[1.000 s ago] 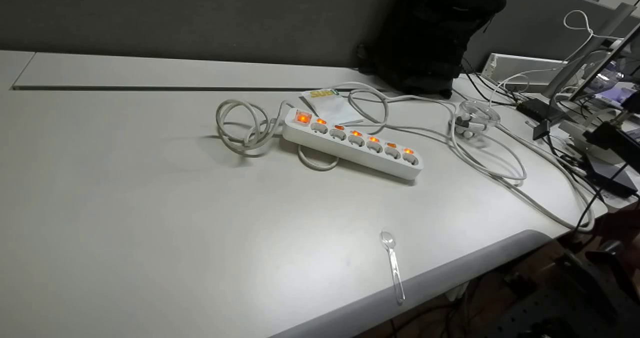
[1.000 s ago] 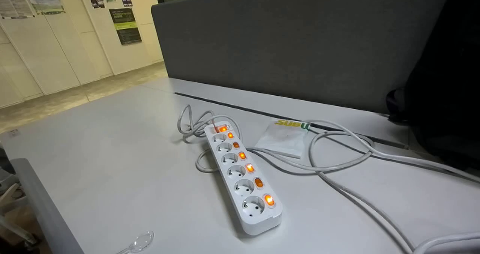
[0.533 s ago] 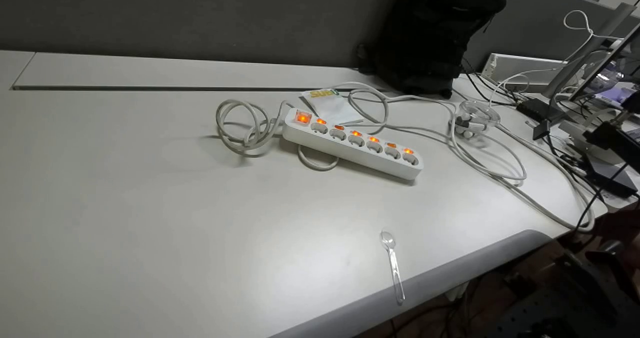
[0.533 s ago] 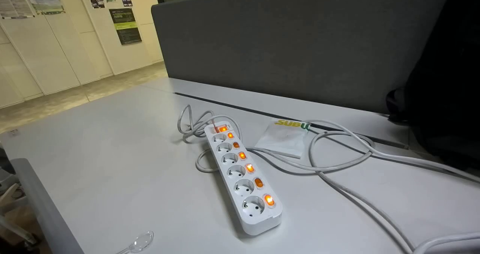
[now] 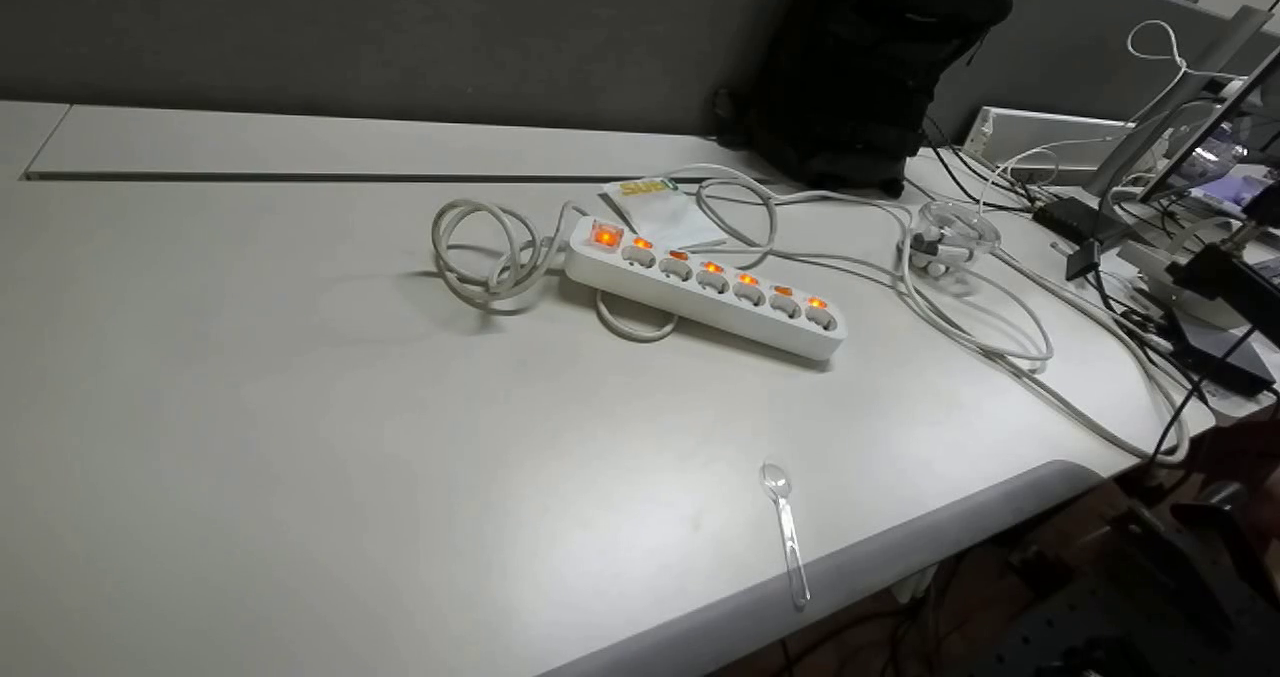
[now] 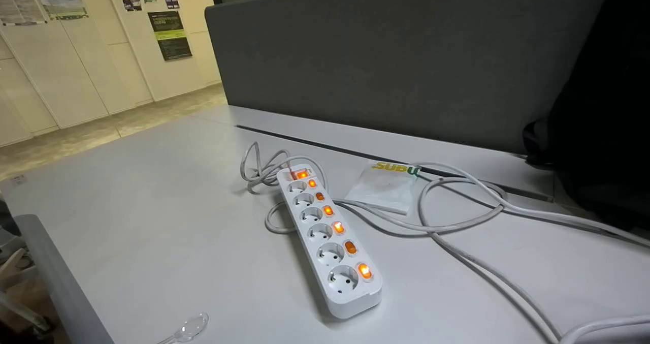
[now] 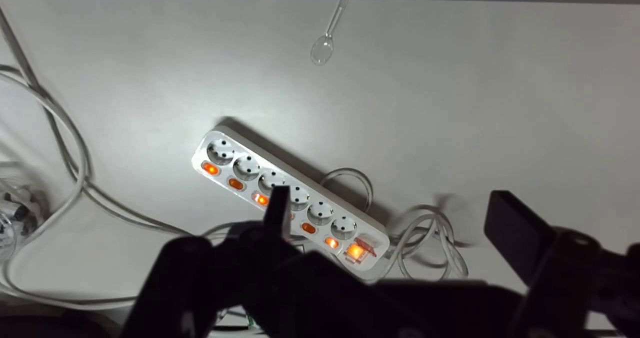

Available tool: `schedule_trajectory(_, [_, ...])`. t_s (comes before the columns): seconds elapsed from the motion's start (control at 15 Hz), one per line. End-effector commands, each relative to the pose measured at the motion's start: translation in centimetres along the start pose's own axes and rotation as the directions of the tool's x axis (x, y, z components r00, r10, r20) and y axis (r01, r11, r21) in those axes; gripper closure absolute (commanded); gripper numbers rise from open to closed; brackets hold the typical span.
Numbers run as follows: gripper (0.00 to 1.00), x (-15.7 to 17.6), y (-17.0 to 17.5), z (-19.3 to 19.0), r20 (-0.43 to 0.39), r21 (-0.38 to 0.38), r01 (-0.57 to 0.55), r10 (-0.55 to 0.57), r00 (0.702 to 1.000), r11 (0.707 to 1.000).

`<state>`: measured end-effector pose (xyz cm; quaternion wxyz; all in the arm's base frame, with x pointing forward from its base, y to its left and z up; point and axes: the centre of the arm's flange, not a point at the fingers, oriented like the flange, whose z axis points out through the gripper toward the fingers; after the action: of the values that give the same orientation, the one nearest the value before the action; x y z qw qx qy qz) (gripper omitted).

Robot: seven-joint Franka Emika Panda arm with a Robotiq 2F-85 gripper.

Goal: Turn on the second switch from the right of the adapter

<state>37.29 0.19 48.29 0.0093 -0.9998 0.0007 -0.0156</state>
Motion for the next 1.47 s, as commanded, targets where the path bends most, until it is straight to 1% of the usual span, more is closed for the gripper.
schedule_trajectory(0.0, [0.0, 2.9, 0.7, 2.0, -0.085, -0.009, -0.056, 0.055, 0.995, 0.998])
schedule_trajectory(0.13, [0.0, 4.7, 1.5, 3.4, -0.117, -0.017, -0.096, 0.094, 0.989, 0.995])
schedule_trajectory(0.2, [0.0, 5.6, 2.0, 4.5, -0.11, -0.025, -0.116, 0.112, 0.988, 0.993])
schedule_trajectory(0.27, [0.25, 6.3, 2.5, 5.5, -0.103, -0.029, -0.136, 0.132, 0.986, 0.99])
schedule_trajectory(0.33, [0.27, 7.0, 3.1, 6.6, -0.084, -0.032, -0.154, 0.151, 0.985, 0.988])
schedule_trajectory(0.4, [0.33, 7.5, 3.6, 7.7, -0.071, -0.036, -0.174, 0.171, 0.983, 0.984])
schedule_trajectory(0.53, [0.49, 8.4, 4.8, 9.8, -0.047, -0.054, -0.233, 0.23, 0.972, 0.971])
schedule_trajectory(0.73, [0.69, 9.5, 6.6, 12.3, -0.036, -0.088, -0.318, 0.316, 0.948, 0.944])
schedule_trajectory(1.0, [0.97, 10.5, 9.2, 14.5, -0.011, -0.13, -0.376, 0.378, 0.926, 0.917])
schedule_trajectory(1.07, [0.99, 10.7, 9.9, 14.7, -0.005, -0.138, -0.392, 0.395, 0.919, 0.91])
schedule_trajectory(1.13, [1.0, 9.2, 8.9, 14.7, -0.006, -0.112, -0.342, 0.343, 0.939, 0.933])
schedule_trajectory(1.2, [0.93, 9.3, 9.3, 15.0, 0.0, -0.115, -0.344, 0.347, 0.938, 0.932])
schedule_trajectory(1.27, [0.99, 9.3, 9.3, 15.2, 0.005, -0.115, -0.342, 0.345, 0.938, 0.932])
schedule_trajectory(1.4, [0.99, 9.3, 9.0, 15.2, 0.005, -0.115, -0.336, 0.339, 0.941, 0.935])
